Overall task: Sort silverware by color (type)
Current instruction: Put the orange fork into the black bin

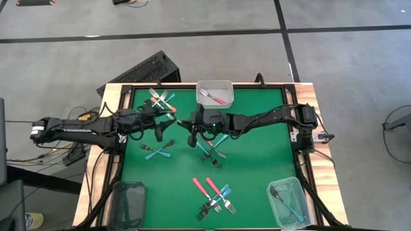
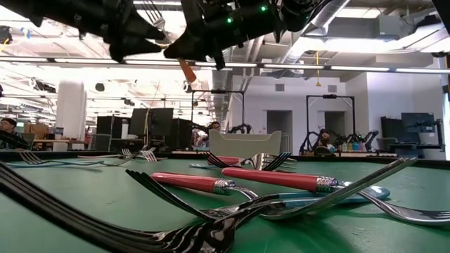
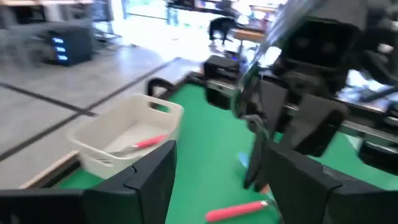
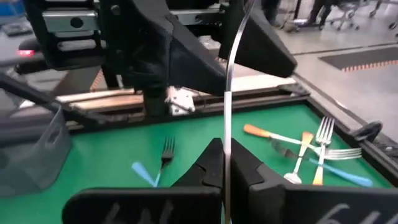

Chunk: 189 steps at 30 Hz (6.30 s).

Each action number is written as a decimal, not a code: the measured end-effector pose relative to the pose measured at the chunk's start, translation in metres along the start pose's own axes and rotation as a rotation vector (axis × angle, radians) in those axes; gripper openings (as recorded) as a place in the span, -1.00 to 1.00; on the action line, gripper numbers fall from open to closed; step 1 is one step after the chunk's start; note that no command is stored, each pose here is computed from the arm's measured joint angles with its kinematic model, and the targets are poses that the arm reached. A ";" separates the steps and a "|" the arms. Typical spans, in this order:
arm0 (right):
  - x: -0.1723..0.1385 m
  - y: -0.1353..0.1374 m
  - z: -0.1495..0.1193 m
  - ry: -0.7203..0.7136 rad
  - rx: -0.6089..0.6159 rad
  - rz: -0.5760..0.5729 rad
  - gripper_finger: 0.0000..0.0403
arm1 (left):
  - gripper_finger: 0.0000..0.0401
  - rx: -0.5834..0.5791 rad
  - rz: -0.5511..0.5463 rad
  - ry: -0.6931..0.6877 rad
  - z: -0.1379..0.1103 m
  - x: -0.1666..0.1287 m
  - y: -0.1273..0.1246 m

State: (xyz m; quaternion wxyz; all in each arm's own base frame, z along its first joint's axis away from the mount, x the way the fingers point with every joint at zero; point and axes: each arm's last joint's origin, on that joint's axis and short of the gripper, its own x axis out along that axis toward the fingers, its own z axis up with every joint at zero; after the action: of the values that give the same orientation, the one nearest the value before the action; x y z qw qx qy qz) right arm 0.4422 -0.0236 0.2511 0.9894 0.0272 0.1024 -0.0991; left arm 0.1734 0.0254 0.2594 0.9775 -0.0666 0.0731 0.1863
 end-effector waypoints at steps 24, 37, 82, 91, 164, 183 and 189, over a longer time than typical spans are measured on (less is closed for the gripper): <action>0.000 0.002 -0.001 0.010 0.028 0.033 -0.75 | -0.96 0.031 -0.134 0.004 0.005 0.003 -0.006; -0.001 -0.005 -0.012 0.137 0.051 -0.033 -0.20 | -1.00 -0.274 -0.008 0.816 0.033 -0.071 -0.023; -0.024 -0.012 -0.025 0.451 0.020 -0.102 -0.16 | -0.06 -0.399 0.227 0.747 -0.012 -0.109 -0.070; -0.031 -0.017 -0.024 0.501 -0.002 -0.161 -0.16 | -0.07 -0.382 0.356 0.575 -0.023 -0.067 -0.003; -0.040 0.001 -0.038 0.634 -0.052 -0.134 -0.18 | -0.63 -0.129 0.655 1.223 -0.091 0.081 0.186; -0.048 0.009 -0.044 0.686 -0.027 -0.246 -0.18 | -0.99 -0.071 0.601 0.927 0.001 0.049 0.110; -0.044 0.001 -0.040 0.639 -0.042 -0.288 -0.18 | -0.99 -0.103 0.561 0.867 0.014 0.005 0.035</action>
State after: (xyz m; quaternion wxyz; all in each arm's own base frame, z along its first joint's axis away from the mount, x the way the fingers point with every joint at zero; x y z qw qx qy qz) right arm 0.3922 -0.0110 0.2210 0.8837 0.0219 0.4116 -0.2220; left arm 0.1666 0.0615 0.2691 0.7653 -0.1635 0.4773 0.3998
